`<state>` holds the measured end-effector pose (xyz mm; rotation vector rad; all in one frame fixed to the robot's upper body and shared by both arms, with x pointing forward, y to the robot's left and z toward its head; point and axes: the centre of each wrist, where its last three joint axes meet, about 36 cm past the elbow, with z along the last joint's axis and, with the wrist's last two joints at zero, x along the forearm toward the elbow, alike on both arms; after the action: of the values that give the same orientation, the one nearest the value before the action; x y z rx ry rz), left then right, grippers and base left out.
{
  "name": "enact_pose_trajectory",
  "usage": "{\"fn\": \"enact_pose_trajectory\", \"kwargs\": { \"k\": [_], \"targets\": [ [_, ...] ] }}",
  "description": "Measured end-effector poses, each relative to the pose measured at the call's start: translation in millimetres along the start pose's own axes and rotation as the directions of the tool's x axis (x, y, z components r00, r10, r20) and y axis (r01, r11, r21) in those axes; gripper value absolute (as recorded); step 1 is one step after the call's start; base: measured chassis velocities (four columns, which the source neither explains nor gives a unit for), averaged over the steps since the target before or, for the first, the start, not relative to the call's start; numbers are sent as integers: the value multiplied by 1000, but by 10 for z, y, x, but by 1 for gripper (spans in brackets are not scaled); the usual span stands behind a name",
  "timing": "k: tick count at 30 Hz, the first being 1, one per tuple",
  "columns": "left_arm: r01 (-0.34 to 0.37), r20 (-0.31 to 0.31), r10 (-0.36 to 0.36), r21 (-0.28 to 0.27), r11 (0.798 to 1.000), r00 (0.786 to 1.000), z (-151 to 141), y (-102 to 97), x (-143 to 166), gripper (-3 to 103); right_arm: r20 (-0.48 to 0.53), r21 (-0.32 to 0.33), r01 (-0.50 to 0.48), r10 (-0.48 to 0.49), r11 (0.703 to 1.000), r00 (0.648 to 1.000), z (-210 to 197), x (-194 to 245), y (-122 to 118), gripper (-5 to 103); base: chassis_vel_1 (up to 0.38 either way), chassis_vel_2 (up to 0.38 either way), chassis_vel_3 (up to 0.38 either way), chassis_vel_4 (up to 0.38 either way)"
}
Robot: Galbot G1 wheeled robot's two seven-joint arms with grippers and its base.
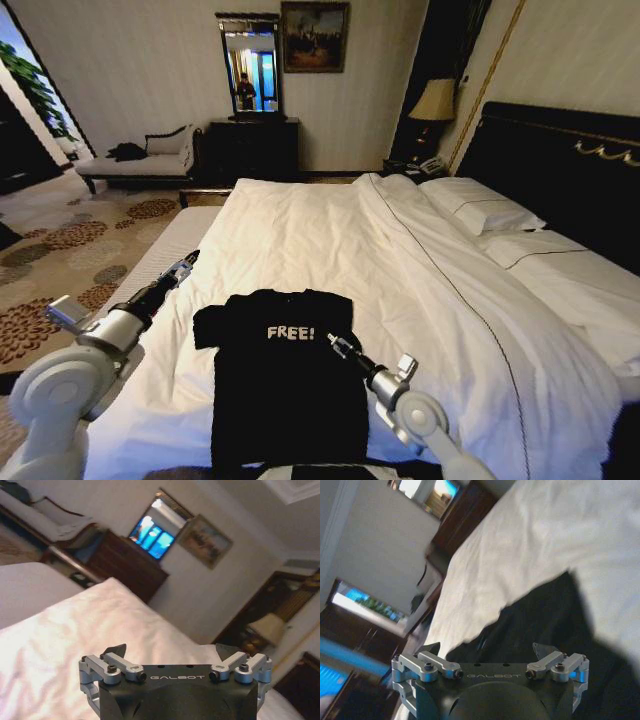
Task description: Fold the clothes on the bed.
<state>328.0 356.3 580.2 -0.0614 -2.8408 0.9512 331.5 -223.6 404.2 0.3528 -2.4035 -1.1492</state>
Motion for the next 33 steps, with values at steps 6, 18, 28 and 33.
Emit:
{"fn": "enact_pose_trajectory", "kwargs": {
  "k": [6, 18, 28, 33],
  "targets": [
    [210, -77, -208, 13, 978, 975, 313, 670, -403, 100, 148, 21, -51, 48, 998, 988, -195, -146, -87, 100, 0, 0, 0, 0],
    [361, -270, -349, -7, 933, 897, 973, 1556, -543, 100, 205, -1, -96, 94, 995, 974, -315, -33, -133, 100, 0, 0, 0, 0],
    [297, -304, -235, 175, 939, 923, 1251, 1563, -971, 100, 193, -14, -121, 121, 993, 974, -240, -22, -142, 100, 0, 0, 0, 0],
    [302, -311, -238, 178, 936, 920, 1298, 1569, -1002, 100, 195, -11, -128, 128, 992, 972, -246, -4, -160, 100, 0, 0, 0, 0]
  ]
}}
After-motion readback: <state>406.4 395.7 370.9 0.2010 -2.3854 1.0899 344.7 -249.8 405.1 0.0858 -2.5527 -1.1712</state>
